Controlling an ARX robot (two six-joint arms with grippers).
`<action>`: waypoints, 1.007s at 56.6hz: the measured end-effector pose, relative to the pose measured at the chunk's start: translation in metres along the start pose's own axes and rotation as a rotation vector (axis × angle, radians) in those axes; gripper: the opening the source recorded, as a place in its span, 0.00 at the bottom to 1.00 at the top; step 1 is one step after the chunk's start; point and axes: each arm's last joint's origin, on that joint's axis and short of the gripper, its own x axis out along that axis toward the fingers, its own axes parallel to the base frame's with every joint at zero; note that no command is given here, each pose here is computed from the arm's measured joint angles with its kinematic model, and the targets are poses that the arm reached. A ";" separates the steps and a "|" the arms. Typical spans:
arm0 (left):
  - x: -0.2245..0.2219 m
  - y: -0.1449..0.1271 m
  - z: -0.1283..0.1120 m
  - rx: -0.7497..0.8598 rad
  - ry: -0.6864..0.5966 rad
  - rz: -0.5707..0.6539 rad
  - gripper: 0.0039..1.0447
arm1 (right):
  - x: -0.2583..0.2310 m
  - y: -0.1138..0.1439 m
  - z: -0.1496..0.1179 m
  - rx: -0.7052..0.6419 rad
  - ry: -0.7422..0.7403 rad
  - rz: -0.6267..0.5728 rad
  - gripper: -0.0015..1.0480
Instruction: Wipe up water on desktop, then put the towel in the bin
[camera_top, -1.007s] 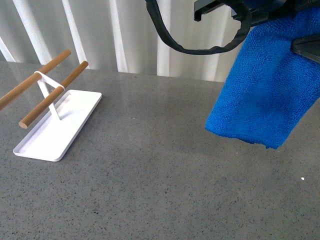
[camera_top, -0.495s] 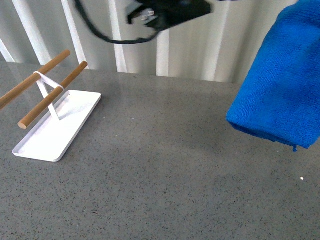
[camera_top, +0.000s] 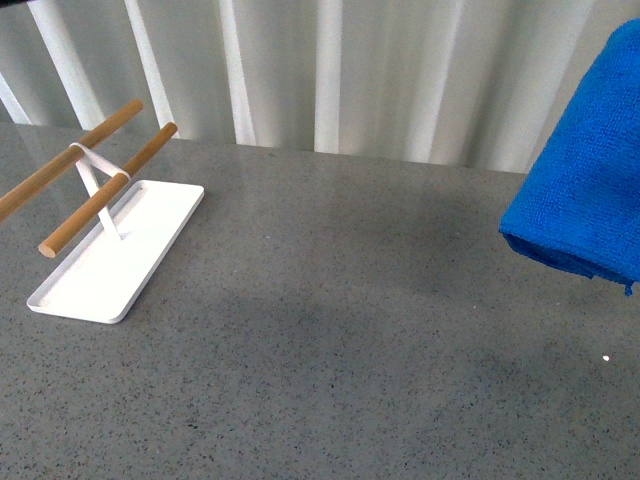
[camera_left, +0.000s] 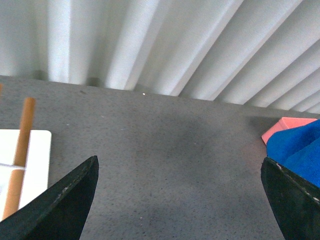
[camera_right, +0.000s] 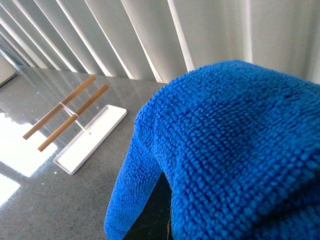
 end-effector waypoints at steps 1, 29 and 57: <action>-0.006 0.001 0.000 0.000 -0.008 0.002 0.94 | 0.000 -0.001 -0.001 0.002 0.001 -0.003 0.05; -0.080 -0.011 -0.056 0.243 -0.329 0.424 0.51 | -0.001 -0.005 -0.002 -0.004 0.009 -0.035 0.05; -0.109 -0.013 -0.113 0.265 -0.314 0.431 0.03 | 0.000 -0.005 -0.011 -0.013 0.049 -0.084 0.05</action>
